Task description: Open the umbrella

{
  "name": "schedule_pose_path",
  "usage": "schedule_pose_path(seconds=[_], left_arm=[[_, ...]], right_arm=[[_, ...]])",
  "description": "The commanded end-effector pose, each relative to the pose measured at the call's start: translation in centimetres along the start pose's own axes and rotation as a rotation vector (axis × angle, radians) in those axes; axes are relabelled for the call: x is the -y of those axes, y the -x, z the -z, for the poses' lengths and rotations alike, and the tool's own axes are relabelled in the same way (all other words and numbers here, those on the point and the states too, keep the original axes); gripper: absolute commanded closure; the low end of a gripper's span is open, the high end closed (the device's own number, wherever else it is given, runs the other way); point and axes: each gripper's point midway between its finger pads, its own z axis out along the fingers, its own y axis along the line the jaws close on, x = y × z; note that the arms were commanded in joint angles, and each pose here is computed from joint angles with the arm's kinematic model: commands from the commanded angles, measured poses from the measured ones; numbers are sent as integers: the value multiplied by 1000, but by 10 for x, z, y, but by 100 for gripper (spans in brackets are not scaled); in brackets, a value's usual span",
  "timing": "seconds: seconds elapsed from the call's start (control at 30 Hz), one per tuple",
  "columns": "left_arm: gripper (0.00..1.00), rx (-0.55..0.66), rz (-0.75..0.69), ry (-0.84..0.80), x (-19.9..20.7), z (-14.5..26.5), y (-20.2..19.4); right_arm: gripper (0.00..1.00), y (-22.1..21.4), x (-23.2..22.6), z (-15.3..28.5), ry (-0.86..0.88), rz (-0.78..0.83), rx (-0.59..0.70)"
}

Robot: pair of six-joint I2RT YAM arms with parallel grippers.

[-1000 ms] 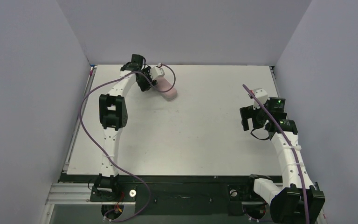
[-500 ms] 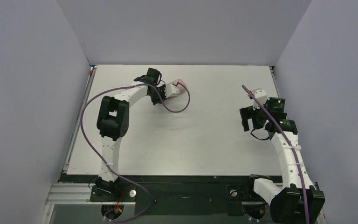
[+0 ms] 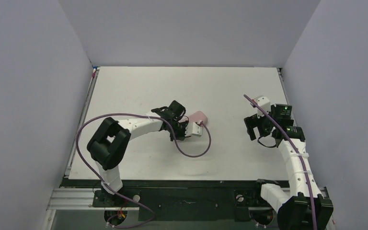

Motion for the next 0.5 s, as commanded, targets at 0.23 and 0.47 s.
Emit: schedule_pose_path(seconds=[0.23,0.47], left_arm=[[40,267,121,106,17,53,54],[3,470,471,424,-18,131,45]], right_arm=[[9,12,-60,-7,220,278,91],[8,41,-104,-23,307,448,155]])
